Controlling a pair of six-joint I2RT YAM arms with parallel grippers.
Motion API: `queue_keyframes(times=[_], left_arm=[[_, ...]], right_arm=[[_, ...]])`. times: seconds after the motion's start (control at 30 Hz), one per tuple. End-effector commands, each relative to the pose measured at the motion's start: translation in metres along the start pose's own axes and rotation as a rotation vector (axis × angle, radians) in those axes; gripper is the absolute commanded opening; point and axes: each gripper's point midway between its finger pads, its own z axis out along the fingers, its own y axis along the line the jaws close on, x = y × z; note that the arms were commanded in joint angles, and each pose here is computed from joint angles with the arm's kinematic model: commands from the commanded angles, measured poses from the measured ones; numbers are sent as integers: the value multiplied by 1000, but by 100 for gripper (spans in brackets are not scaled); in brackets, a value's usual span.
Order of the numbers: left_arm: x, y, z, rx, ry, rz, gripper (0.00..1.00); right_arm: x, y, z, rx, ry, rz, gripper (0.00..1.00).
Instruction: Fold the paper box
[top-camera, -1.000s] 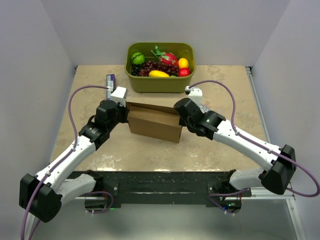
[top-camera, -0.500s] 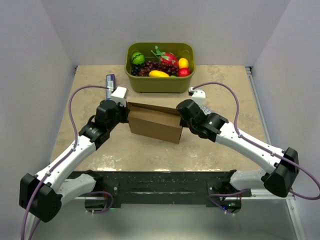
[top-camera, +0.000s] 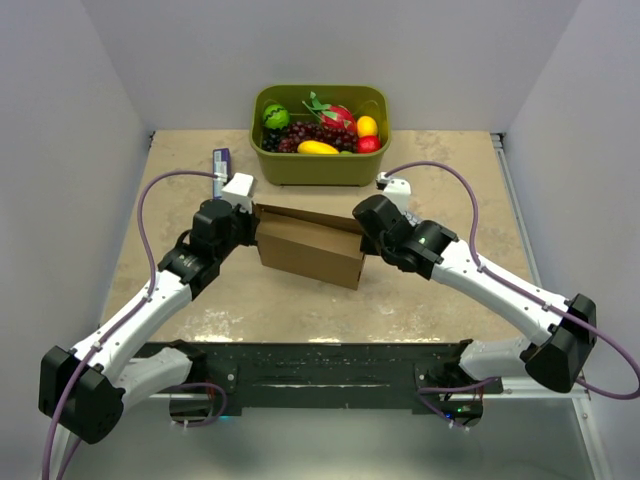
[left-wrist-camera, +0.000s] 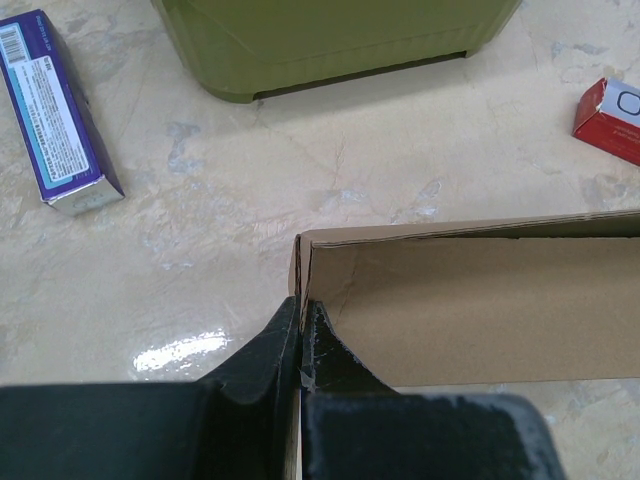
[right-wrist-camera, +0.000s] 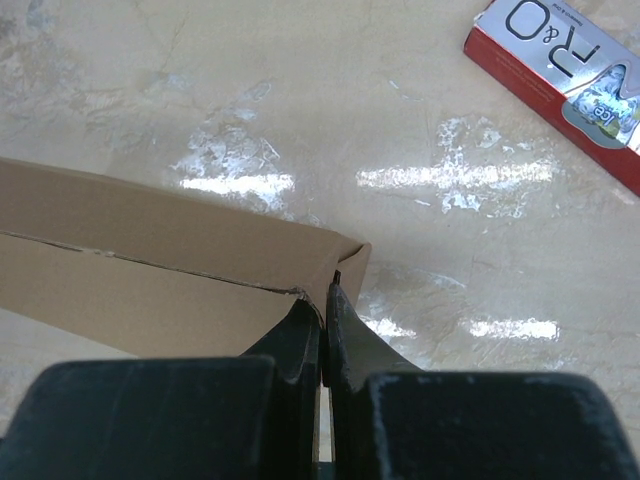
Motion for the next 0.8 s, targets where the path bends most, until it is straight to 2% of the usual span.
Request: queue_keyframes(times=[0.0, 0.3, 0.77], left_arm=[[53, 3, -2, 1, 194, 37, 0], [54, 2, -2, 3, 196, 34, 0], [59, -2, -1, 23, 206, 33, 0]], right_arm=[[7, 10, 0, -33, 42, 36, 0], [-10, 19, -9, -79, -4, 95, 0], [-17, 29, -11, -94, 2, 120, 0]])
